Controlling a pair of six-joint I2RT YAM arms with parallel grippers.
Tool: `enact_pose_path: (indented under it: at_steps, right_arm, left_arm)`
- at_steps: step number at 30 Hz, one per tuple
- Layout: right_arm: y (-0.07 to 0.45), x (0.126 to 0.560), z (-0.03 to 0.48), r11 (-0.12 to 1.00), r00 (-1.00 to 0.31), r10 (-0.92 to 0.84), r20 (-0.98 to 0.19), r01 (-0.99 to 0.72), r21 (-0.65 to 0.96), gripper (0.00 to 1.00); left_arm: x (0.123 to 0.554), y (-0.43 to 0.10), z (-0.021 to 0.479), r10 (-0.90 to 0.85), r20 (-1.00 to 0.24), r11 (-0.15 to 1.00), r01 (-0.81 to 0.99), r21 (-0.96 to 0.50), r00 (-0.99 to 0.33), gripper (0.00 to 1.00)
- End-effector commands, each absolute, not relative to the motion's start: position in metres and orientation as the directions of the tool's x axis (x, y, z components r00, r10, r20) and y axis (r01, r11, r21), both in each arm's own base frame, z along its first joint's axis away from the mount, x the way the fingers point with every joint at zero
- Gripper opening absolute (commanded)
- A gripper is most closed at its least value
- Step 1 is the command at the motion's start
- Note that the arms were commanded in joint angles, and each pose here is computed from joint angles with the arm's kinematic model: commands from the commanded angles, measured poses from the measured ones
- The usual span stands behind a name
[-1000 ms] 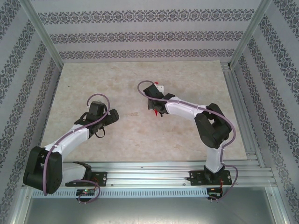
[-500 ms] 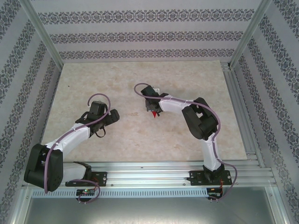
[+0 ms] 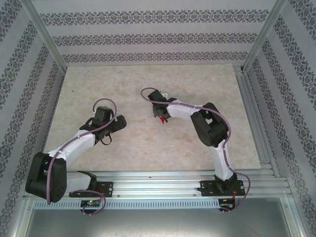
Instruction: Fold a paper plane with a square sheet of paper (pick it up from the middle)
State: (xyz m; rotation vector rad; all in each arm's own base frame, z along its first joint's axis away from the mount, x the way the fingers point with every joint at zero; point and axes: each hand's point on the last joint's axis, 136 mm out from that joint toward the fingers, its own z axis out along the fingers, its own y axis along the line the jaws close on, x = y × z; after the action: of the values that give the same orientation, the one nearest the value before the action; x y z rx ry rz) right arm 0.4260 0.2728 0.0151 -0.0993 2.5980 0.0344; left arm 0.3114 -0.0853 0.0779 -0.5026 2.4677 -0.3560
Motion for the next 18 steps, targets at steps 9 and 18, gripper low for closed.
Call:
enact_pose_path:
  at_steps: [9,18]
  right_arm:
    - [0.275,0.424,0.059,0.997,-0.836,-0.074,-0.544,-0.083,-0.008,0.30]
    - [0.247,0.414,0.172,0.998,-0.713,0.018,-0.701,-0.035,0.061,0.62]
  left_arm:
    - [0.320,-0.083,0.101,-0.411,-0.533,0.902,-0.244,-0.357,-0.740,1.00]
    - [0.332,-0.072,0.131,-0.397,-0.608,0.915,-0.247,-0.318,-0.687,1.00]
